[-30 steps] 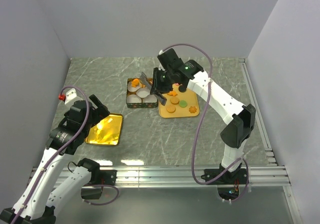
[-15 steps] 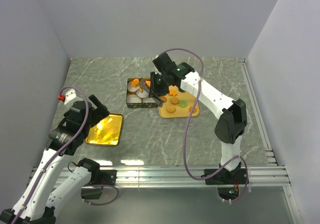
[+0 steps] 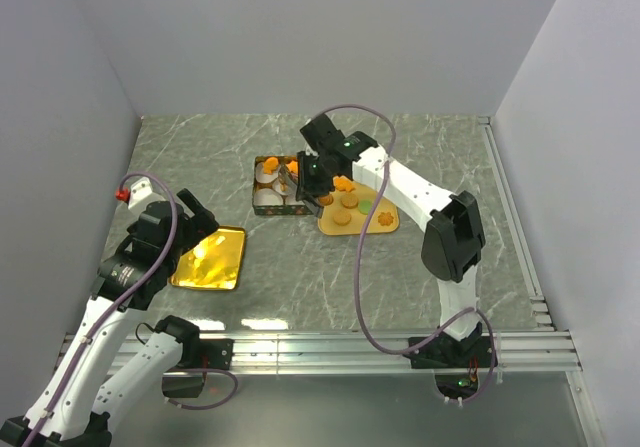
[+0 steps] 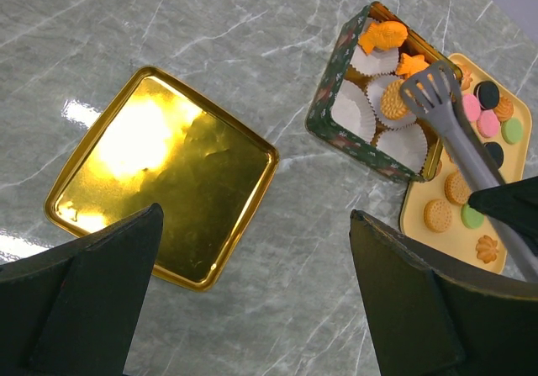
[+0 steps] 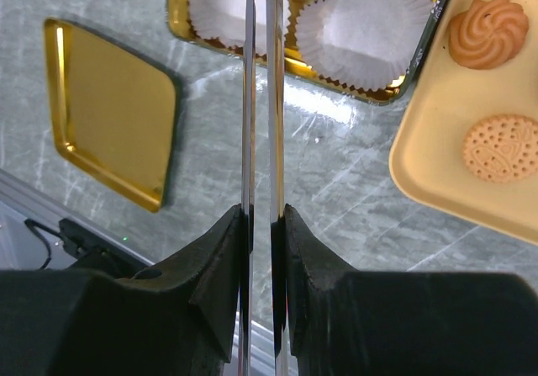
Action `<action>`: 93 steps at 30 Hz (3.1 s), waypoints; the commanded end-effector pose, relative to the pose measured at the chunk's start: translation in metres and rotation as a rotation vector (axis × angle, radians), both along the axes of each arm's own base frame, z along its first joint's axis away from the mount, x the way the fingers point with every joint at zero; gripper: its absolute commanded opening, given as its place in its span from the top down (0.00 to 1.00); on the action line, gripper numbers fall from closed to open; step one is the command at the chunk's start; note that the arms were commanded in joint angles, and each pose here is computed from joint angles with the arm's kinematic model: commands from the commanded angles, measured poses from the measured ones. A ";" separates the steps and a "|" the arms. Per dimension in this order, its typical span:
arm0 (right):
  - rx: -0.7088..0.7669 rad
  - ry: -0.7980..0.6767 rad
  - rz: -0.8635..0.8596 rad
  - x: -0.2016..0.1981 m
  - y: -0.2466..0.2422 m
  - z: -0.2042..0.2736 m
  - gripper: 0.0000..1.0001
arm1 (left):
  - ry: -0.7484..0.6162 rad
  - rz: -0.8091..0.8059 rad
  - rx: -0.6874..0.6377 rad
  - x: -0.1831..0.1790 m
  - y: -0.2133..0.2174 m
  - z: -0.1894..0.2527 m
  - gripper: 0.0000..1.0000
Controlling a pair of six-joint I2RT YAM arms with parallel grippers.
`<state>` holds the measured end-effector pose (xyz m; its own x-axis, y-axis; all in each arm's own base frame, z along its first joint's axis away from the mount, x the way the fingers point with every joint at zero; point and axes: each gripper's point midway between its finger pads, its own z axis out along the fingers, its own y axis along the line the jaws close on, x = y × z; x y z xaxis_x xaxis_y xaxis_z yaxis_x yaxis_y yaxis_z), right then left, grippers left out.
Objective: Pack the cookies
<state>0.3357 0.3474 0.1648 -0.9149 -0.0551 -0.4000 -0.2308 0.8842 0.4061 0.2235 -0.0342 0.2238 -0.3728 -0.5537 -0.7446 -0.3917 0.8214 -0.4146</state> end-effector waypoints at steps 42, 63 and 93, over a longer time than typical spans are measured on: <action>0.040 -0.066 0.040 0.022 -0.012 0.015 0.56 | -0.020 0.053 0.004 0.000 0.009 0.005 0.01; -0.011 -0.159 -0.155 0.056 -0.096 0.055 0.51 | -0.044 0.041 -0.006 -0.002 0.008 0.010 0.01; -0.184 -0.062 -0.202 0.031 -0.148 -0.007 0.43 | -0.018 0.014 0.005 0.003 0.003 0.004 0.01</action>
<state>0.3654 0.1982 0.1352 -0.9171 0.0559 -0.3948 -0.0304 0.9775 0.2089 0.2215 -0.0288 0.2228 -0.3631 -0.5523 -0.7504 -0.4122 0.8175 -0.4023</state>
